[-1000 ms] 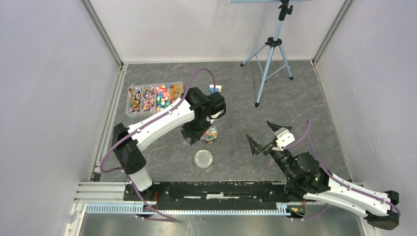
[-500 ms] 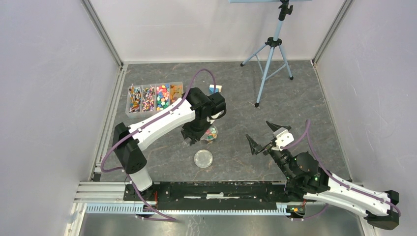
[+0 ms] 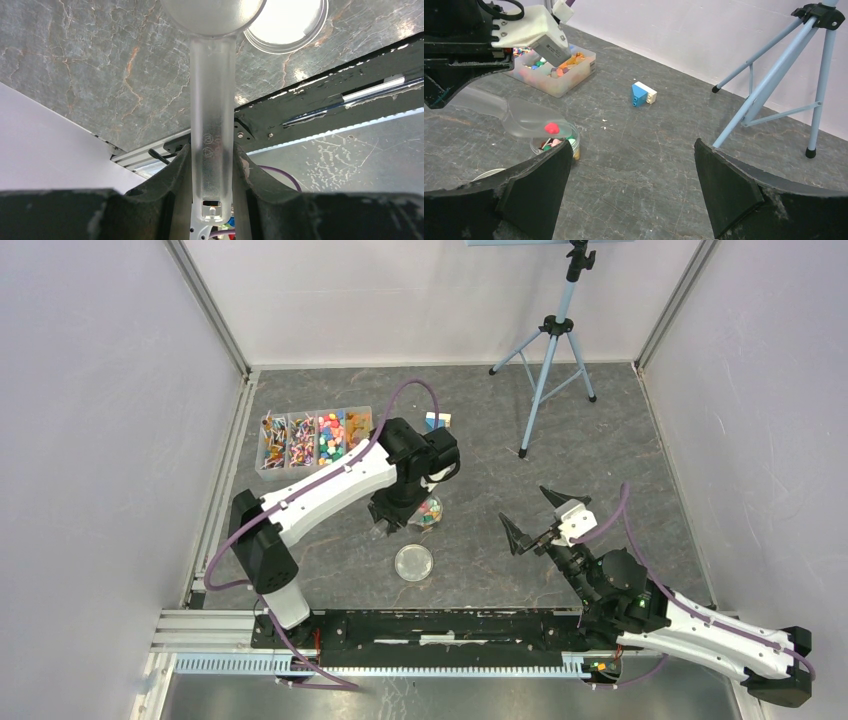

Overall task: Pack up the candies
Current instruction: Place the fake candies in the packing bottle, then place the spatula at the center of the board.

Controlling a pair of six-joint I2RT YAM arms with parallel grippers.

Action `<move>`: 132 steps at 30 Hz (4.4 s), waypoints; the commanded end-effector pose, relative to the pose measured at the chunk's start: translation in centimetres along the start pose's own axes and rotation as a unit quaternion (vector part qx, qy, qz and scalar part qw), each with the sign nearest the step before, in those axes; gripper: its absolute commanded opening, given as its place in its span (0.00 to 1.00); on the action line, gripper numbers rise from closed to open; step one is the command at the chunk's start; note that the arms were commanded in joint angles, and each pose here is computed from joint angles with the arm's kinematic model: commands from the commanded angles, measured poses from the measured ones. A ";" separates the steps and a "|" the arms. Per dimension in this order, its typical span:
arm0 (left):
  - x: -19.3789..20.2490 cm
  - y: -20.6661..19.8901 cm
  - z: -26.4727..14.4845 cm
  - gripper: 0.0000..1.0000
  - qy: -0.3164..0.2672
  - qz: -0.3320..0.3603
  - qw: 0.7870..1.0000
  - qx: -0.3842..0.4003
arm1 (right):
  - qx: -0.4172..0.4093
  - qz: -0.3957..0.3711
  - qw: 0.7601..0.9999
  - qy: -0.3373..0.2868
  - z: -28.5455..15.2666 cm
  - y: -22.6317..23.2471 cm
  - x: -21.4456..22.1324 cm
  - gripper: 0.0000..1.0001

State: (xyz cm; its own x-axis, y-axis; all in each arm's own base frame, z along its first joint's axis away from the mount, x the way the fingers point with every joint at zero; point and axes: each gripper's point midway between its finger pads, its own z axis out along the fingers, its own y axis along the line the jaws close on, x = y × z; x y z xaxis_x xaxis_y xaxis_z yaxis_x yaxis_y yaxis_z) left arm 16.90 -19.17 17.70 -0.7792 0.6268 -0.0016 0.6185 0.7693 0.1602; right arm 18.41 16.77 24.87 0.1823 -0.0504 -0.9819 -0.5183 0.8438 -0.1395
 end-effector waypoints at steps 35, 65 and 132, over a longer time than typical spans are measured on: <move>3.7 0.7 -1.2 0.02 0.026 -0.019 0.999 -0.004 | -0.003 0.032 0.999 -0.020 0.3 0.5 -0.6 0.98; 5.1 0.4 -1.9 0.02 0.009 -0.010 1.000 0.013 | -0.105 0.304 0.947 0.023 10.6 10.4 4.7 0.00; 2.7 4.0 -4.5 0.02 -0.104 -0.064 0.989 -0.082 | -0.136 0.358 0.923 0.045 11.9 9.1 3.7 0.22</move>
State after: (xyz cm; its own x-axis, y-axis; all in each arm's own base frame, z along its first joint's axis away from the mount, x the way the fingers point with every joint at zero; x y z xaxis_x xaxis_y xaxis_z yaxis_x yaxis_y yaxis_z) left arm 16.69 -17.13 21.24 -0.7824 0.5993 -0.1692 0.5585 0.7955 0.2350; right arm 24.09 32.95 19.49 -0.4043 0.3916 -0.8266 -0.6641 0.4957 0.5596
